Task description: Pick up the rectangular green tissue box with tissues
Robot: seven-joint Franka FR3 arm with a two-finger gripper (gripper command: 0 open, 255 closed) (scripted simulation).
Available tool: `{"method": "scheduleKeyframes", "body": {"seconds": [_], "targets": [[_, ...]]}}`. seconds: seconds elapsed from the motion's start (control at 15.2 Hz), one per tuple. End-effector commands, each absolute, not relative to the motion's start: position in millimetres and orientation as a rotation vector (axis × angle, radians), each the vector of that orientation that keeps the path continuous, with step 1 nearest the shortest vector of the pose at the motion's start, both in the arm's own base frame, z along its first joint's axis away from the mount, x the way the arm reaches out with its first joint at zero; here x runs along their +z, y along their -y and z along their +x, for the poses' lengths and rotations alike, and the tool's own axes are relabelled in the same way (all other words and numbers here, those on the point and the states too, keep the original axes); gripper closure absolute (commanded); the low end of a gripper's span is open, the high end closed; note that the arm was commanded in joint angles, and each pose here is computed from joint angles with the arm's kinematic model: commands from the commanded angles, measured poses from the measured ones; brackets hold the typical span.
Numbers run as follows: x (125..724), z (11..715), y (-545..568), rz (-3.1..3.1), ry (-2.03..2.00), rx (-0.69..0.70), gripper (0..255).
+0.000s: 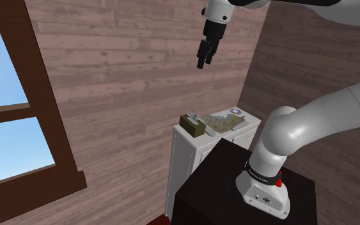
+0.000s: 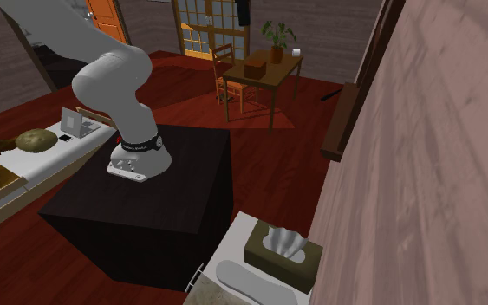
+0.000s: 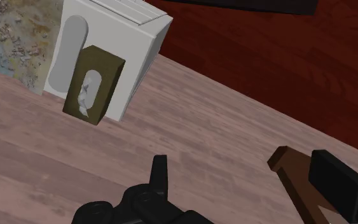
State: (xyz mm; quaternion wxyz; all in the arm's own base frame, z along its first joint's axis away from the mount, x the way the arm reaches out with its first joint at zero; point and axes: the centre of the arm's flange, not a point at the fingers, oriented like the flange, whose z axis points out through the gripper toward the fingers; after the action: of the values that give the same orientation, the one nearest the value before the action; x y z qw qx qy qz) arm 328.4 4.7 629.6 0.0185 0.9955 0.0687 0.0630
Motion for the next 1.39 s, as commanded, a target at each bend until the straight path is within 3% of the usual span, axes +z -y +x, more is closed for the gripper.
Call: {"method": "scheduleKeyframes", "body": {"seconds": [0.0,1.32], "targets": [[629.6,328.4,-4.7,3.091,-0.213,0.196,0],[413.2,417.9,96.2,2.838,-0.618,0.061,0]]}}
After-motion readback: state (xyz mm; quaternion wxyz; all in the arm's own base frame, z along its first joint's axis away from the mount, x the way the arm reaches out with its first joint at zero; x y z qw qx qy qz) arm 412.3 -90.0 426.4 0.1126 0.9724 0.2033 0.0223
